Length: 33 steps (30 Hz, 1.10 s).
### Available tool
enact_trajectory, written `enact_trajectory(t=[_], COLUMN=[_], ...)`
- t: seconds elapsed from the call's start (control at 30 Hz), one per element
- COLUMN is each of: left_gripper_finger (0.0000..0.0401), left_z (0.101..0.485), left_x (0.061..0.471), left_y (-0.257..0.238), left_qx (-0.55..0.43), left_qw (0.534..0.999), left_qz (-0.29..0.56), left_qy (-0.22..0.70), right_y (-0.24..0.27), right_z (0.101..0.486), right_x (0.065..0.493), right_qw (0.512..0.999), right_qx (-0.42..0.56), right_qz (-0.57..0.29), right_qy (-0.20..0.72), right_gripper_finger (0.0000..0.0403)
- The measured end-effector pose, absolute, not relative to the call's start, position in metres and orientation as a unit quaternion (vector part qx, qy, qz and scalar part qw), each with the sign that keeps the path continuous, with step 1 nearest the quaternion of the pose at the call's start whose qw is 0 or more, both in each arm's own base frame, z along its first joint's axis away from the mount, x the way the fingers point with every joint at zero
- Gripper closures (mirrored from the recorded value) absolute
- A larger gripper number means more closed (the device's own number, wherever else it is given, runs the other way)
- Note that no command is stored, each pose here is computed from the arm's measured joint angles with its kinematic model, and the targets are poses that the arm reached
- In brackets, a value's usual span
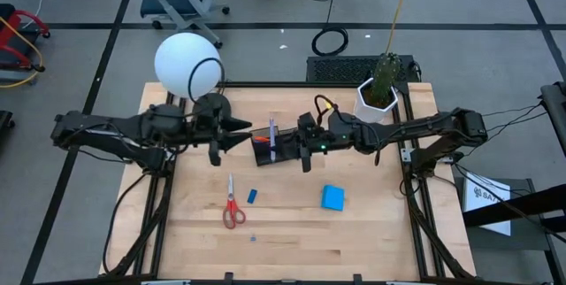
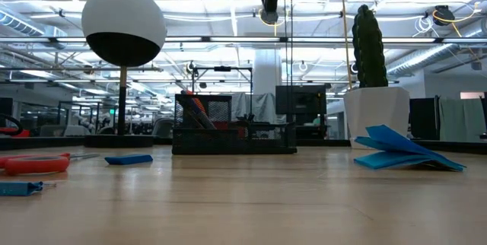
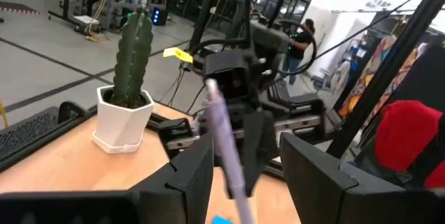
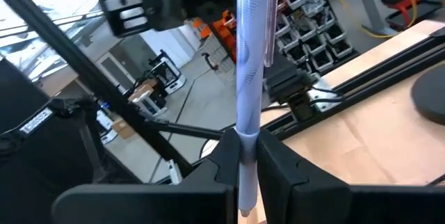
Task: Pick and place office supplies into organizer
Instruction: Put the purple pen into the black desk organizer
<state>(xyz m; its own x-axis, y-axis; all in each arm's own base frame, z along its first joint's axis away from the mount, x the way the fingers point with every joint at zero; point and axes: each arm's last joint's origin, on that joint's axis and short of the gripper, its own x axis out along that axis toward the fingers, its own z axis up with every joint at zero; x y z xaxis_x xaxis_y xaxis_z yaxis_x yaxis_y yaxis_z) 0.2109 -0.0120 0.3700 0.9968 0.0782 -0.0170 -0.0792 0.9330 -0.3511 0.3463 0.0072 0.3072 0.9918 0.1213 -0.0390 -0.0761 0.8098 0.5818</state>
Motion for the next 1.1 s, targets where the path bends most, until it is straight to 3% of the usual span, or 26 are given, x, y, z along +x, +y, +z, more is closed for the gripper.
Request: enact_trajectory(t=[0.27,0.5,1.1], left_gripper_finger=[0.0231,0.0231,0.0232], left_z=[0.358,0.361,0.344], left_x=[0.228,0.244,0.278], left_y=[-0.005,0.000,0.001], left_qx=[-0.210,-0.229,-0.272], left_qw=[0.977,0.973,0.961], left_qz=[0.031,-0.008,-0.041], left_qy=[0.032,-0.015,-0.024], right_y=[0.013,0.013,0.013], right_z=[0.307,0.307,0.308], right_x=[0.346,0.346,0.346], right_qw=[0.952,0.953,0.956], right_qx=[0.298,0.294,0.284], right_qz=[0.060,0.060,0.061], right_qy=[0.039,0.039,0.038], right_gripper_finger=[0.0384,0.0384,0.0384])
